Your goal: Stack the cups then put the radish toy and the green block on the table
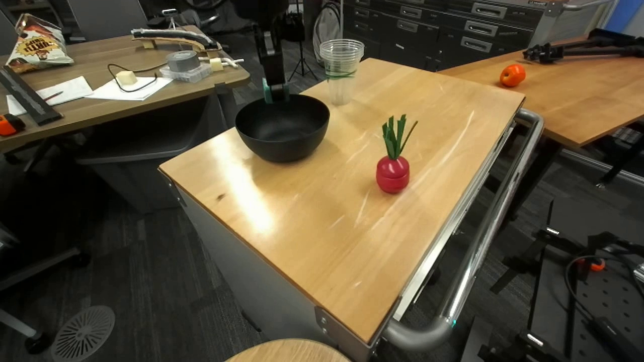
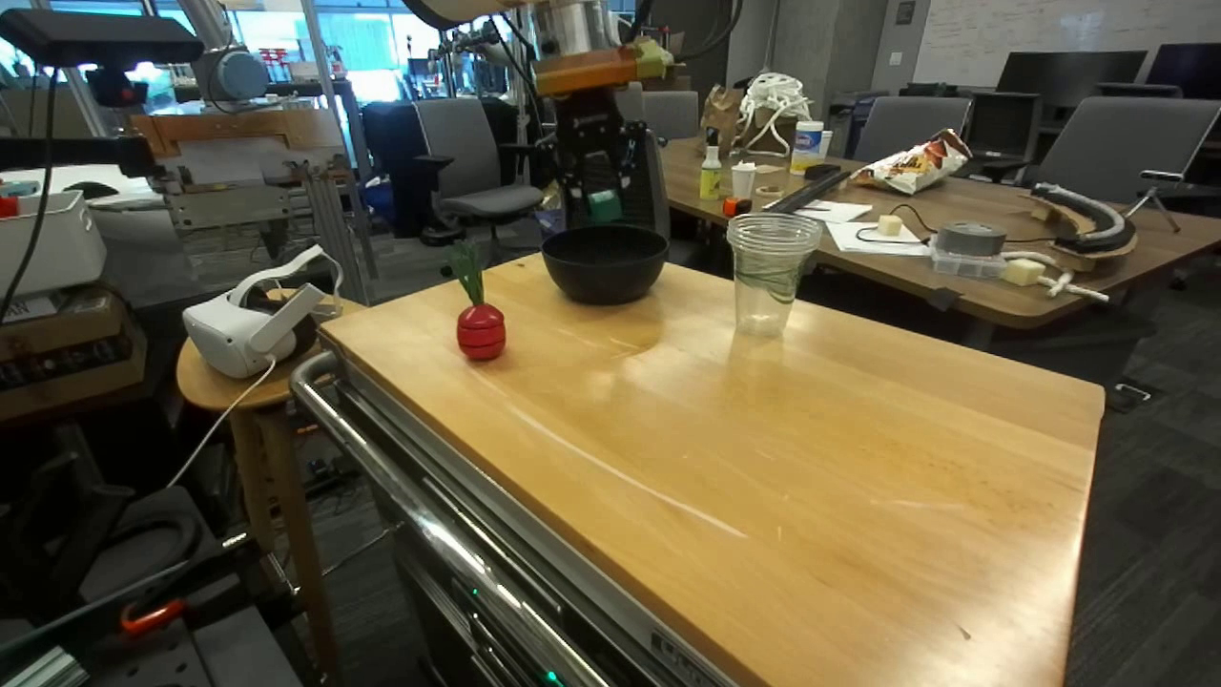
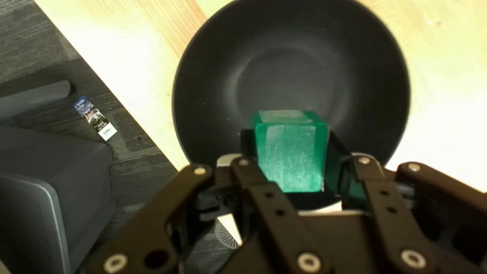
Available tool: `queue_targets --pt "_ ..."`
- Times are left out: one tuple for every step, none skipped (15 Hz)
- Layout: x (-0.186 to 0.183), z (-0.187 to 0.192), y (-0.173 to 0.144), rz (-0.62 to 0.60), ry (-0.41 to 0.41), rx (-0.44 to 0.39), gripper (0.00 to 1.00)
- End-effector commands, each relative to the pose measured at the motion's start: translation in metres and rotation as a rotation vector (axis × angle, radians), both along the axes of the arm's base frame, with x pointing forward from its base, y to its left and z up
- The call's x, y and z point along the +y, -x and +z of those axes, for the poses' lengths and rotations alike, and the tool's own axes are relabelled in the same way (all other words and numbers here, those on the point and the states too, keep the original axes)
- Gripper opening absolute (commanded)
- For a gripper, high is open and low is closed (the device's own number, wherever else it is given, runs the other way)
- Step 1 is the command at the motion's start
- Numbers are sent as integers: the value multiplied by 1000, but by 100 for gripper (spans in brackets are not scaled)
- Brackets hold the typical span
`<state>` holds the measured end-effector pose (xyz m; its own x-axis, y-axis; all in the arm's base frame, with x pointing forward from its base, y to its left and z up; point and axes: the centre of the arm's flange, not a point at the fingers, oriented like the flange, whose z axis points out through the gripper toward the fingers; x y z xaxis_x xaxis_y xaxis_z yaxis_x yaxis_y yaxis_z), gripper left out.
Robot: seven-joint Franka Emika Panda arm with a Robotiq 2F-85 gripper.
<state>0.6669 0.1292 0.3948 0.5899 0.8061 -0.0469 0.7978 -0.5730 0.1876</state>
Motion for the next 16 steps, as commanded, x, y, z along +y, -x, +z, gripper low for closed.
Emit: queue_targets --pt "4 37 84 172 6 37 17" --pt "10 34 103 222 -6 54 17" --pt "16 30 119 254 -16 60 17" --pt "22 24 131 292 -26 86 17" --pt "29 14 143 325 -34 109 17" --pt "34 5 156 350 -49 124 17" --pt "38 -5 167 358 -54 116 17" --pt "40 -16 174 338 -42 79 17" --pt "42 -28 179 336 -60 69 17" --pt "44 -39 183 329 -66 54 17" --pt "46 -54 186 314 -84 43 17" --pt "48 -66 189 303 -87 28 17" --pt "50 -79 192 296 -89 19 17" --pt "52 -91 195 285 -85 4 17" --pt "54 -100 198 281 -82 -5 17" --pt "56 -108 201 285 -70 -5 17"
